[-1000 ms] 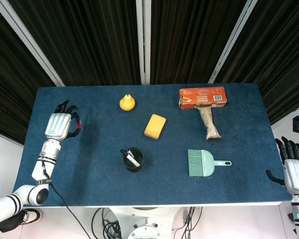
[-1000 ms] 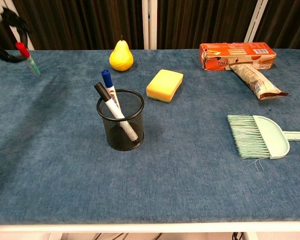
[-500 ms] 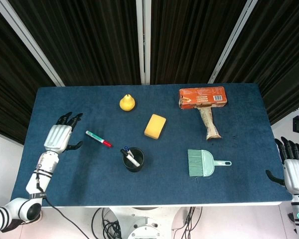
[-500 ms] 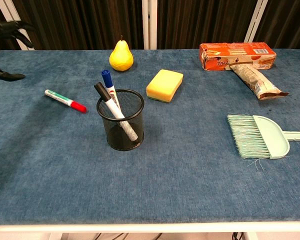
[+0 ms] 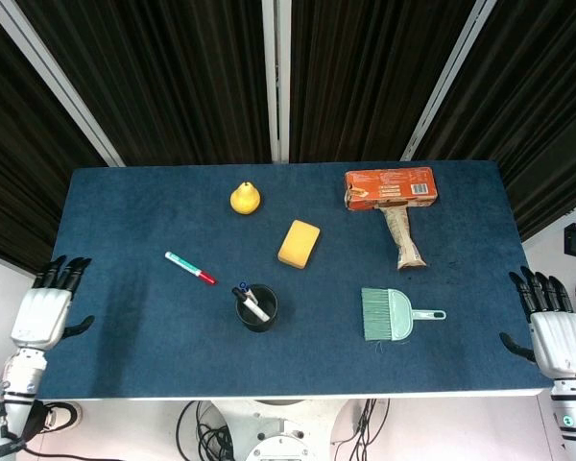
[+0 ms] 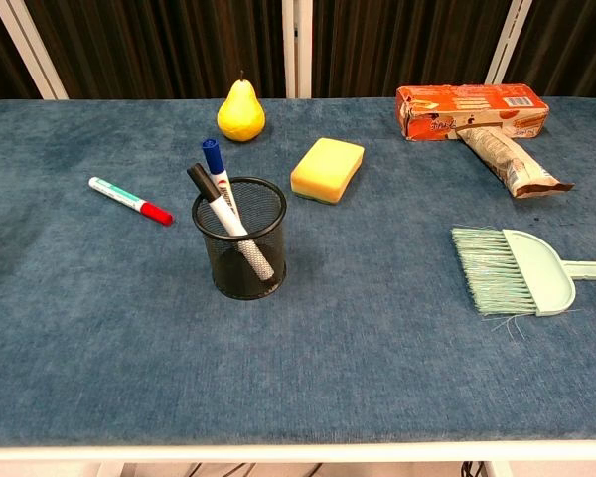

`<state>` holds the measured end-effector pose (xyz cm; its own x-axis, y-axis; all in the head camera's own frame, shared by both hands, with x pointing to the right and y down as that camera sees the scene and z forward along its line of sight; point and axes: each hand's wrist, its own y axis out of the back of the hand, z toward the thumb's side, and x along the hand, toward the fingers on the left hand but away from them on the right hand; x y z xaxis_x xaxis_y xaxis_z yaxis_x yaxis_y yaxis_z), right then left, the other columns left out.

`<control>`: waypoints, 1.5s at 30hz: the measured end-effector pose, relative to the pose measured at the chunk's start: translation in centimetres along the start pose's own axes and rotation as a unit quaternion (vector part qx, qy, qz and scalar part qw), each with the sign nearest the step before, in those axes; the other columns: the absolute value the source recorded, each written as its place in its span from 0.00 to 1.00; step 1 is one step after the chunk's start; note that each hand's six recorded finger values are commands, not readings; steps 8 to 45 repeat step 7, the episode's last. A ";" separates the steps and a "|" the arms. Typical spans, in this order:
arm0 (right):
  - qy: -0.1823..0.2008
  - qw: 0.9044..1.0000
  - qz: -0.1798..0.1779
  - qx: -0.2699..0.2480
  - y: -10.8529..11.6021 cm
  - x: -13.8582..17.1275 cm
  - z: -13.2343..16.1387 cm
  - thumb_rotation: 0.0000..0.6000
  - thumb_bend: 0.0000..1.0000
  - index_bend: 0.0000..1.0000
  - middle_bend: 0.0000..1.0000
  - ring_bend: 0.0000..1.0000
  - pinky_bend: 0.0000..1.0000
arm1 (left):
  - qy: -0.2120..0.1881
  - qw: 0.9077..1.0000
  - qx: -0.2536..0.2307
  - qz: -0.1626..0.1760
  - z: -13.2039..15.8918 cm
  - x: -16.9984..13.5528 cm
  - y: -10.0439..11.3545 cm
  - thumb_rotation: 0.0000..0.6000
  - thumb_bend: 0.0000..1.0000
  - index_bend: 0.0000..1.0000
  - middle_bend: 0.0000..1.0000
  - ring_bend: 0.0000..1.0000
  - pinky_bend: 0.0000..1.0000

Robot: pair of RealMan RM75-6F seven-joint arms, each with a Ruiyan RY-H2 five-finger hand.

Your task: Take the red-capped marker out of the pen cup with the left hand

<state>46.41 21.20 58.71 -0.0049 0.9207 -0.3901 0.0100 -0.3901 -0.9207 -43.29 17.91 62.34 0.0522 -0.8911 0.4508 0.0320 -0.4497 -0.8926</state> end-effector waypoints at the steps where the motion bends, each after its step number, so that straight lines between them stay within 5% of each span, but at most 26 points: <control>1: 0.000 1.000 0.003 0.002 -0.2 0.1 0.1 1.00 0.10 0.00 0.00 0.00 0.00 | 0.006 1.000 0.001 0.005 -0.7 -0.5 0.0 1.00 0.17 0.07 0.02 0.00 0.11; 7: -0.010 1.000 0.014 0.003 -1.4 0.9 0.1 1.00 0.10 0.00 0.00 0.00 0.00 | 0.026 0.999 -0.001 0.026 -3.6 -3.6 0.2 1.00 0.17 0.07 0.01 0.00 0.08; 45: -0.010 1.000 0.014 0.003 -1.4 0.9 0.1 1.00 0.10 0.00 0.00 0.00 0.00 | 0.026 0.999 -0.001 0.026 -3.6 -3.6 0.2 1.00 0.17 0.07 0.01 0.00 0.08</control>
